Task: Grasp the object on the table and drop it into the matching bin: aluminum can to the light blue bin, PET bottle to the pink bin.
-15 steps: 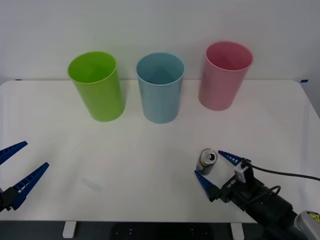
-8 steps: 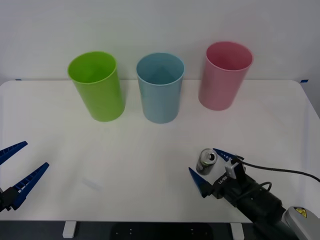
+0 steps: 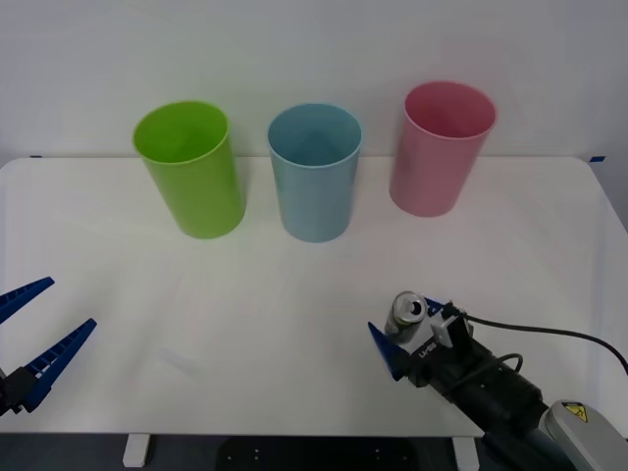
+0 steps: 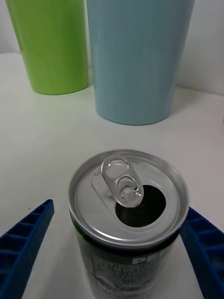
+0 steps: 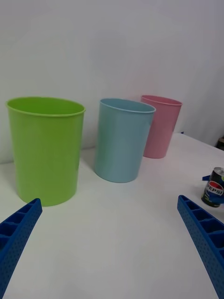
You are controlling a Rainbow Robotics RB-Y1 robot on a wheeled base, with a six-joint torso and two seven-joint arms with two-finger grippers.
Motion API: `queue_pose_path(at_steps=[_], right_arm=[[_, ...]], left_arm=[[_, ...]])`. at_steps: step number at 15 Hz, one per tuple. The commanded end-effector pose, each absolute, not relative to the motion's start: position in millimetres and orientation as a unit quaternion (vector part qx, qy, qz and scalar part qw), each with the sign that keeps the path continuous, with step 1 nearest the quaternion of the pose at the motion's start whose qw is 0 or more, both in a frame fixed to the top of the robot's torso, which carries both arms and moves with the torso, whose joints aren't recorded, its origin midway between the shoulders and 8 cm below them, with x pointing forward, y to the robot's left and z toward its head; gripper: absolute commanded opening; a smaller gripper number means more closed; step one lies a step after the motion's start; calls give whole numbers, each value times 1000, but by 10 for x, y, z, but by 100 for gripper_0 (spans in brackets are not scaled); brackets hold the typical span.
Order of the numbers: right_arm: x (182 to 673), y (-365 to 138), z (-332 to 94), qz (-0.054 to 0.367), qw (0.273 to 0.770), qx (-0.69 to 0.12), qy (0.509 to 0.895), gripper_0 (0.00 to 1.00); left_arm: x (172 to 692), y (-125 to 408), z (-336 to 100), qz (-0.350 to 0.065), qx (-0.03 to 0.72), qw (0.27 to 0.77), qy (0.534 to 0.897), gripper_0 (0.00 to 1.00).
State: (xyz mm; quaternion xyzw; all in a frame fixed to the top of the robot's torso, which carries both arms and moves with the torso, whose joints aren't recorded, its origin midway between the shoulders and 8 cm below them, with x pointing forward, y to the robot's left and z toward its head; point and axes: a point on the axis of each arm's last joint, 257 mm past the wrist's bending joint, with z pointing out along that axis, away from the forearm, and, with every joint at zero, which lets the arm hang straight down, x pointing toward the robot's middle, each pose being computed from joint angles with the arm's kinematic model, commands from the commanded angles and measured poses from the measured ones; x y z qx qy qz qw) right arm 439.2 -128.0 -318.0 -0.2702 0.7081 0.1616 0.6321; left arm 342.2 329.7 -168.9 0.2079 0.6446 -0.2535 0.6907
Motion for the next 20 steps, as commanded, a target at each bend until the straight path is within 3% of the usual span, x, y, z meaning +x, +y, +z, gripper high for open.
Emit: queue_pose_path(at_steps=[1, 12, 20], right_arm=[[4406, -1282, -3168, 161, 633, -269, 708, 0], [4443, -1302, -3043, 182, 640, -255, 702, 0], [4441, -1317, -2500, 249, 653, -231, 677, 0]], left_arm=[[3423, 3297, -1689, -253, 208, 691, 645, 100], [3423, 3297, -1689, -253, 208, 691, 645, 100], [3423, 3297, -1689, -253, 208, 691, 645, 100]])
